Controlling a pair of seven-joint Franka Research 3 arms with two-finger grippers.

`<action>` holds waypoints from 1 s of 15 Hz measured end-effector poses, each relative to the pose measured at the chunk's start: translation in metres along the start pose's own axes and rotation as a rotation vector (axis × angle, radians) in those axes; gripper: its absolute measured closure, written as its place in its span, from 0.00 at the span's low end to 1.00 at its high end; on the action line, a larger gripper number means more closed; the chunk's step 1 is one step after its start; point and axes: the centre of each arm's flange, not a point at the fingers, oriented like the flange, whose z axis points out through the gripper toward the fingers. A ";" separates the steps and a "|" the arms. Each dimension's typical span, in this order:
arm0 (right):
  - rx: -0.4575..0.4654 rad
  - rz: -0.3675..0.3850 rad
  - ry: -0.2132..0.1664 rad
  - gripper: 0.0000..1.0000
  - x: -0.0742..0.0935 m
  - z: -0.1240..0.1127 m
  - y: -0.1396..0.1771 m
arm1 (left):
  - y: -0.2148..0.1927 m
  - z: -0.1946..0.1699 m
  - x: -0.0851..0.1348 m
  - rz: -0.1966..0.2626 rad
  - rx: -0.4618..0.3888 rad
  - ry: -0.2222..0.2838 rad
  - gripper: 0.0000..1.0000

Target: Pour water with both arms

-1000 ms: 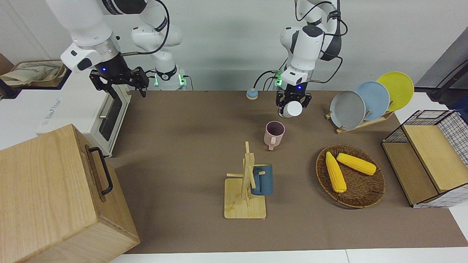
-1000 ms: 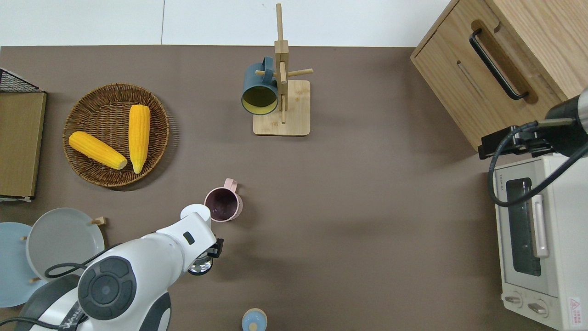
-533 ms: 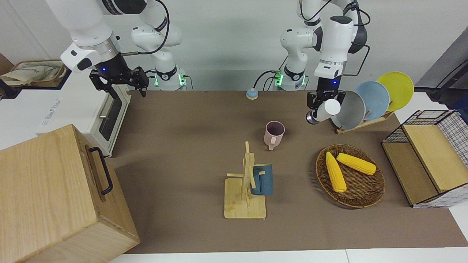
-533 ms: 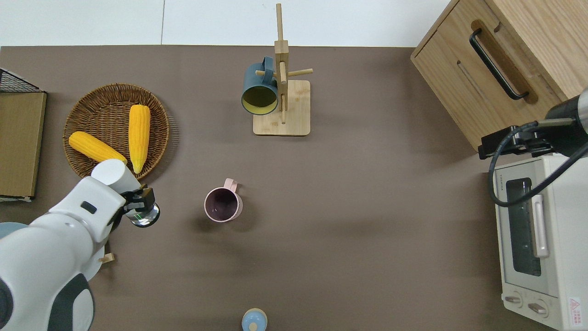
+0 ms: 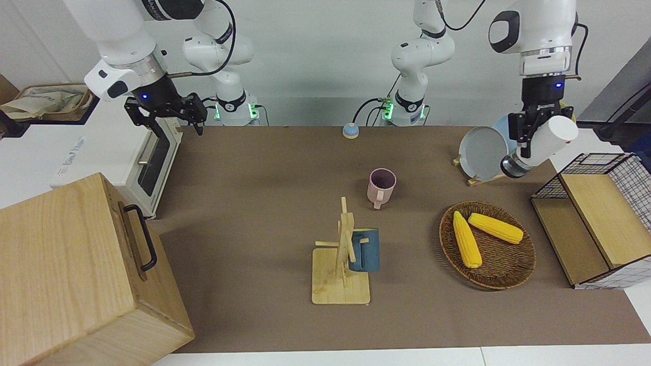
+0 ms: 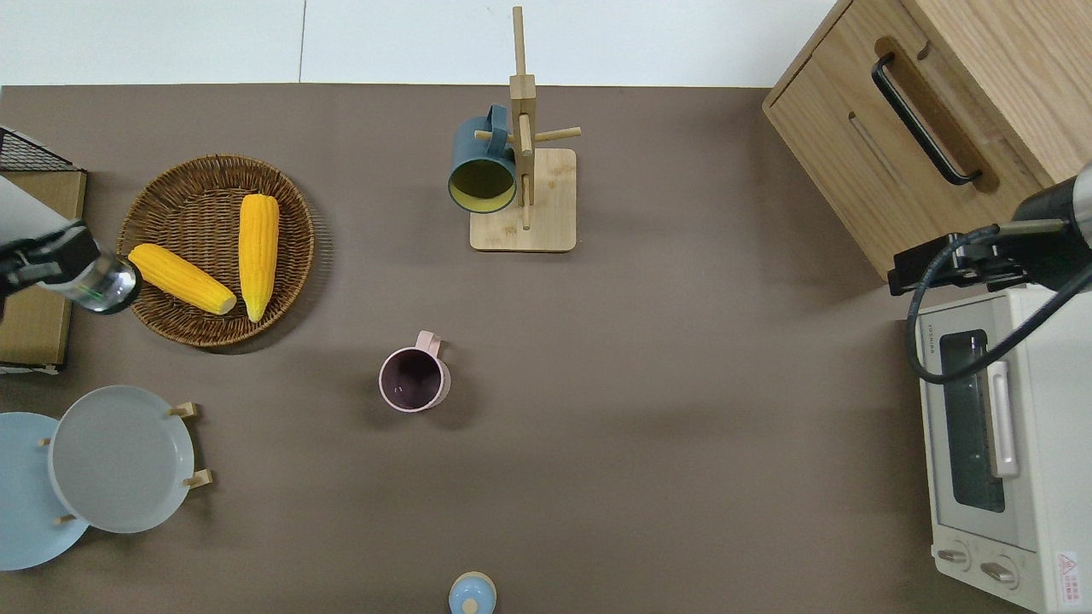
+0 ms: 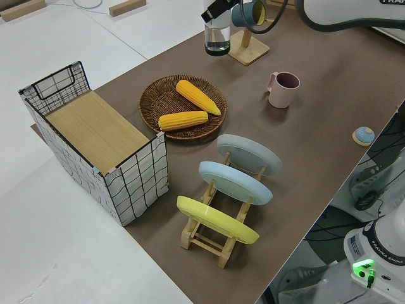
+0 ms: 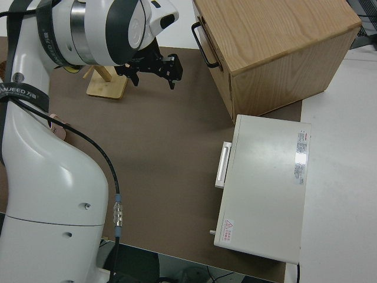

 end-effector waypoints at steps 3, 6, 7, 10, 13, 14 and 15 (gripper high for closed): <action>0.000 0.000 0.000 0.01 0.000 0.000 0.000 | -0.042 0.014 0.035 0.025 0.020 0.022 0.37; 0.000 0.000 0.000 0.01 0.000 0.000 0.000 | -0.085 0.023 0.054 0.025 0.055 0.029 0.37; 0.000 0.000 0.000 0.01 0.000 0.000 0.000 | -0.101 0.030 0.058 0.021 0.069 0.024 0.37; 0.000 0.000 0.000 0.01 0.000 0.000 0.000 | -0.137 0.045 0.062 0.022 0.034 0.025 0.37; 0.000 0.000 0.000 0.01 0.000 0.000 0.000 | -0.177 0.054 0.059 0.039 0.005 0.033 0.37; 0.000 0.000 0.000 0.01 0.000 0.000 0.000 | -0.195 0.058 0.055 0.049 0.001 0.034 0.37; 0.000 0.000 0.000 0.01 0.000 0.000 0.000 | -0.204 0.060 0.052 0.051 -0.008 0.037 0.37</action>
